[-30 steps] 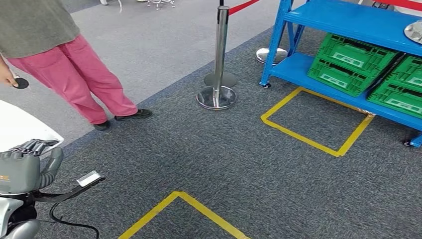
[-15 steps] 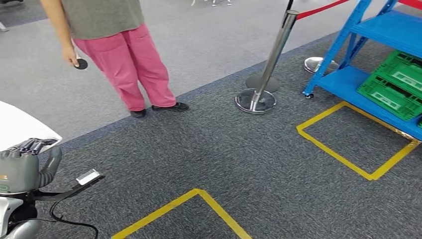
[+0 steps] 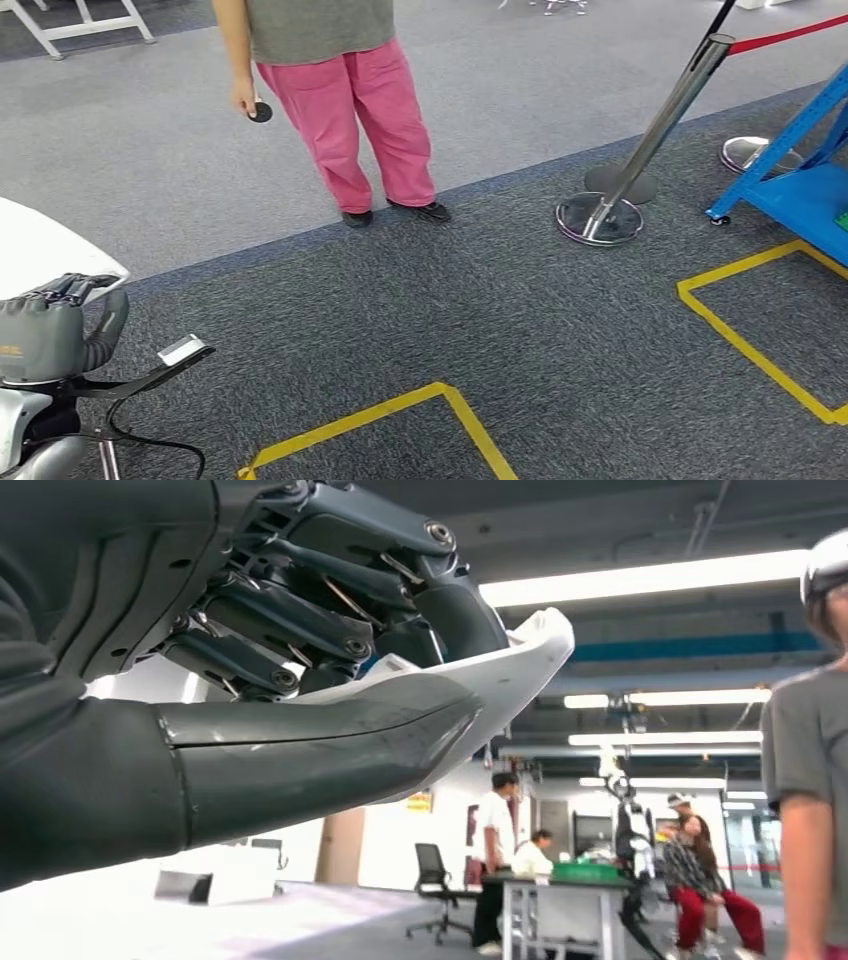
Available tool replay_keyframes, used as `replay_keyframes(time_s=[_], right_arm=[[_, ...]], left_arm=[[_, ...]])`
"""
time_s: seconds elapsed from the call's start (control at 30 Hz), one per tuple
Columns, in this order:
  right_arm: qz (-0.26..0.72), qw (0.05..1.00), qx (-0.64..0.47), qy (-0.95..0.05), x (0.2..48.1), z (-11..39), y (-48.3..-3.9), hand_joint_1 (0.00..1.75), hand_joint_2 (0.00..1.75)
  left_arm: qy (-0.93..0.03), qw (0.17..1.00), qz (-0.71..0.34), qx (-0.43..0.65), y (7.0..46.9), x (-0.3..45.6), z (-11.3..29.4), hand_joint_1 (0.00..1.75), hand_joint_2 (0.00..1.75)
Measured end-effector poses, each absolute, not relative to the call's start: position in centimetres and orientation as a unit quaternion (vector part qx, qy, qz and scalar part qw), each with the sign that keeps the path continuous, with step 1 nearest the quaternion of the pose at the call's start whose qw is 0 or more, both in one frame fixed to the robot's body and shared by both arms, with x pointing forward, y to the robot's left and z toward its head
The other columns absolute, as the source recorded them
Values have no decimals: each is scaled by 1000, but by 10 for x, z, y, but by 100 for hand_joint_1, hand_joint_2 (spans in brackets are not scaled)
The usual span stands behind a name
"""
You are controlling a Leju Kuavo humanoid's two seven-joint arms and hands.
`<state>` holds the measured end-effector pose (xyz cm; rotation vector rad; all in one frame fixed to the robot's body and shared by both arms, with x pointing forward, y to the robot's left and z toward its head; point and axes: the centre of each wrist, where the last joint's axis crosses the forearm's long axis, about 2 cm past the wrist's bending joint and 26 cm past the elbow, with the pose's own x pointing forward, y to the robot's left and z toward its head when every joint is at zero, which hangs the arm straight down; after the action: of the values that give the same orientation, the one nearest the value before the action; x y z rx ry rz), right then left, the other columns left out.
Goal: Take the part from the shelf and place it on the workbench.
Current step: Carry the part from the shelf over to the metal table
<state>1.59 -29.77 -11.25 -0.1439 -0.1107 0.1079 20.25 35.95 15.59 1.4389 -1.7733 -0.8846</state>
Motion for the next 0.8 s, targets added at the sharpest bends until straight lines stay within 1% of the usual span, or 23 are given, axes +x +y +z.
replay_keyframes(time_s=[0.47, 0.67, 0.8], right_arm=[[75, 993, -80, -49, 7, -113, -298, 0, 0], [79, 993, -77, -40, -10, -113, -292, 0, 0], [76, 993, -77, -38, -11, -113, -291, 0, 0]], left_arm=[[-660, 358, -343, 565, 373, 183, 151, 175, 175], [-651, 361, -344, 573, 380, 175, 152, 175, 175], [-650, 360, -344, 574, 380, 174, 152, 175, 175]])
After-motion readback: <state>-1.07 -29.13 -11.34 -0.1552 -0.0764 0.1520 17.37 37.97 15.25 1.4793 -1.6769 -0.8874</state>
